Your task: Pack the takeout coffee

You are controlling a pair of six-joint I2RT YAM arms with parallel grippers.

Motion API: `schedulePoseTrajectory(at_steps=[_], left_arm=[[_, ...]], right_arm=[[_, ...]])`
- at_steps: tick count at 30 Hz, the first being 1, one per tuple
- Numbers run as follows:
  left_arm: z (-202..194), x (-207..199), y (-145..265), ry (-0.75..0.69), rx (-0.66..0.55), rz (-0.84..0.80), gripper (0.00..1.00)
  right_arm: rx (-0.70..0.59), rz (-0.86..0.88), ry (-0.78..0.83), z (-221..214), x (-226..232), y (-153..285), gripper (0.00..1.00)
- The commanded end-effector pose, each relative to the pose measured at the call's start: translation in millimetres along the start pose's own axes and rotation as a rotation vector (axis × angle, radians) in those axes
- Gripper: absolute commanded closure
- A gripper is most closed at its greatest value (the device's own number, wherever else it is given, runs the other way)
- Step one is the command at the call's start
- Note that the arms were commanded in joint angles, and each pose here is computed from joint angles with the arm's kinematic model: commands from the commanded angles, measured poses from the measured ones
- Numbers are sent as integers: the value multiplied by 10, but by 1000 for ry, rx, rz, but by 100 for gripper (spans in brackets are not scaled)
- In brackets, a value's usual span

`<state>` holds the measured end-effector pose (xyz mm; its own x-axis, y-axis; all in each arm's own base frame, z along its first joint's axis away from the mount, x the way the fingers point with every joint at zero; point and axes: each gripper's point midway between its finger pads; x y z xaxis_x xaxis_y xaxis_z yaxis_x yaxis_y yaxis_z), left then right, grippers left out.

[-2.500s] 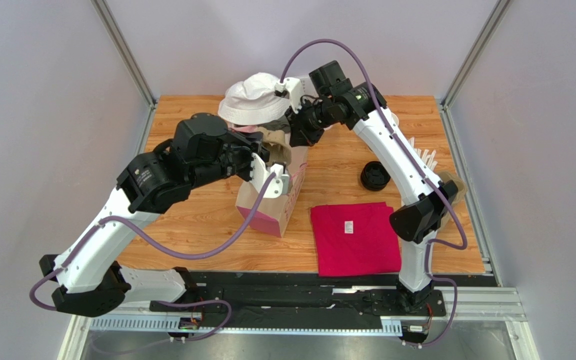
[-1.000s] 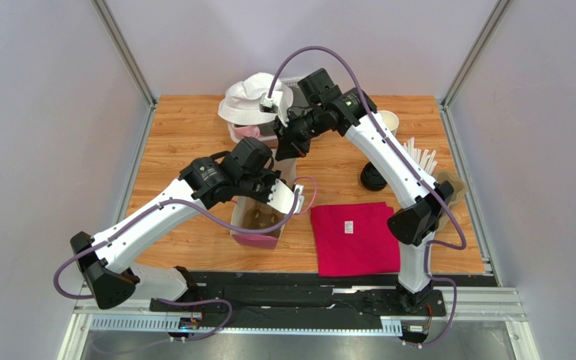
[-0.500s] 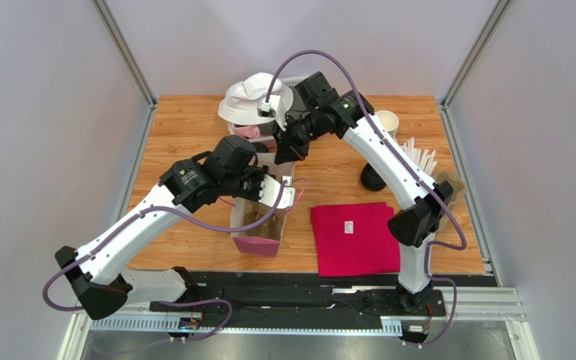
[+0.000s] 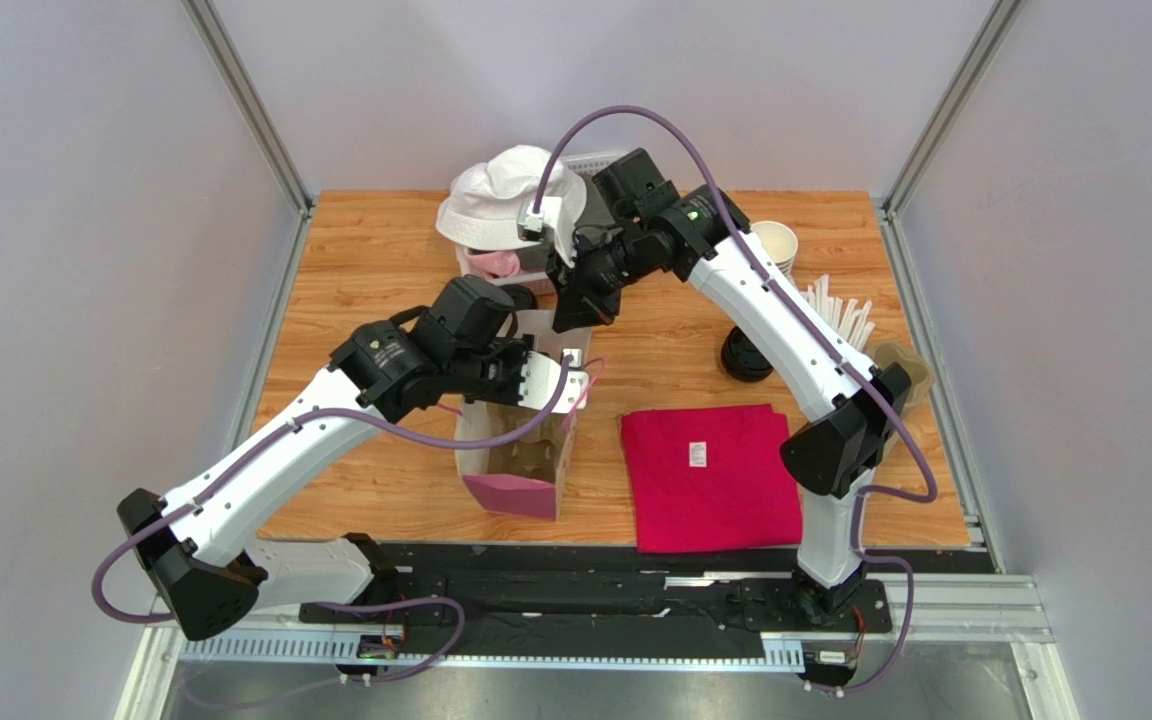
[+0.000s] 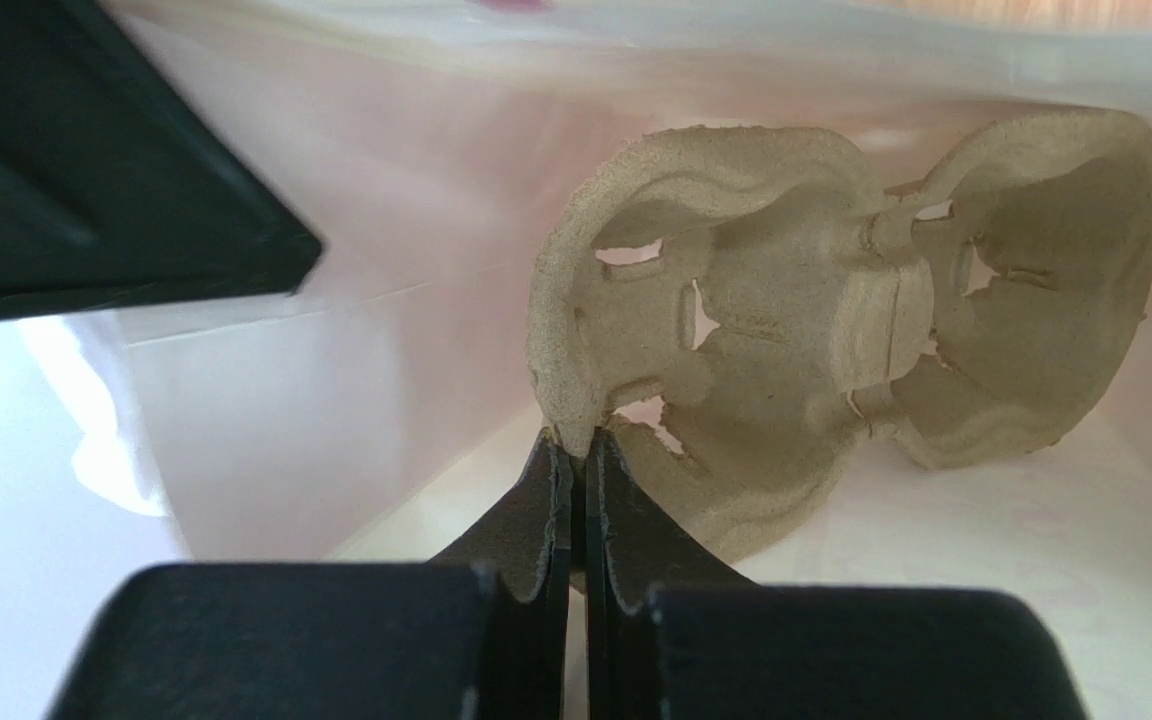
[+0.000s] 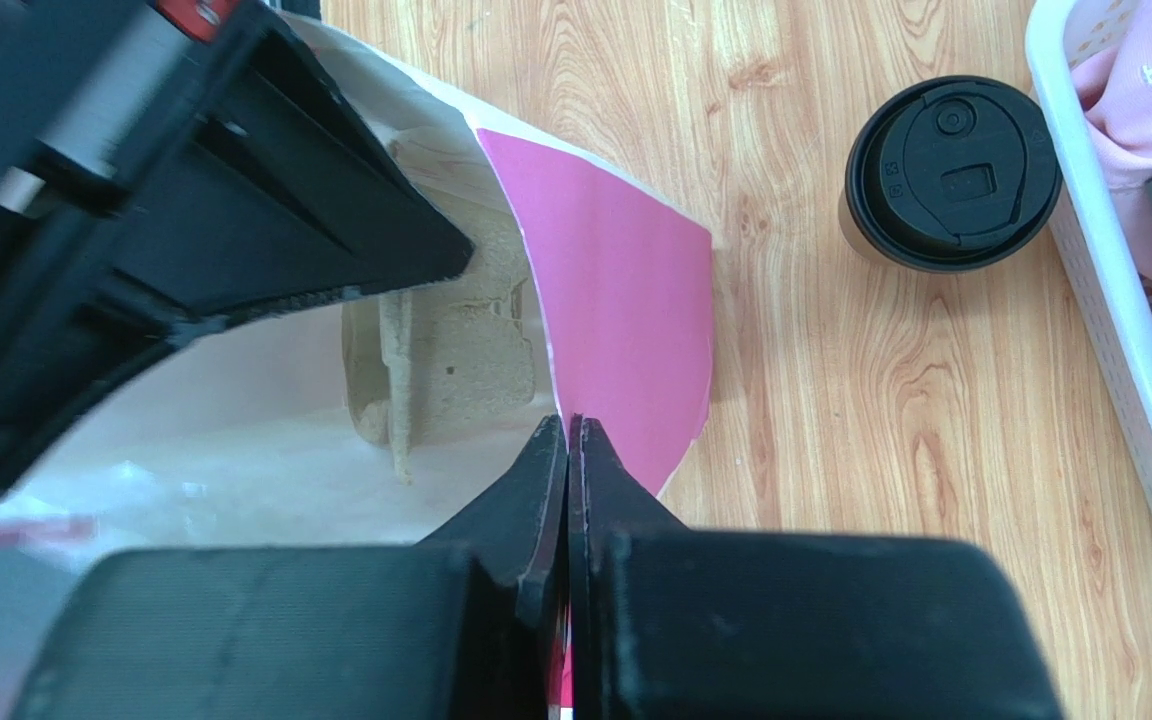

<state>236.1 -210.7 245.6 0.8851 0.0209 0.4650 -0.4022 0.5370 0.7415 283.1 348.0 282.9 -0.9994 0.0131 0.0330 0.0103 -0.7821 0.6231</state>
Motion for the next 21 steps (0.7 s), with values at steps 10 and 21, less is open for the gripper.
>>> schedulePoseTrajectory(at_steps=[10,21], left_arm=[[-24,-71,-308,-82,-17,-50,100],[-148,-255,-567,-90,10,-135,100]], right_arm=[[-97,-27,82,338,13,153,100],[-101,-22,93,352,-4,124,100]])
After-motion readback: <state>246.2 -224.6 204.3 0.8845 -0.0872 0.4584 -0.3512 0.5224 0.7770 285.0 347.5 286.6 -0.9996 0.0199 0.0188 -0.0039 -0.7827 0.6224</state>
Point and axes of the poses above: each gripper's point midway between its finger pads, its own y axis back along the fingers, its own x axis along the line the jaws close on, z = x × y, and after that the axes turned 8 degrees about y, right-handed
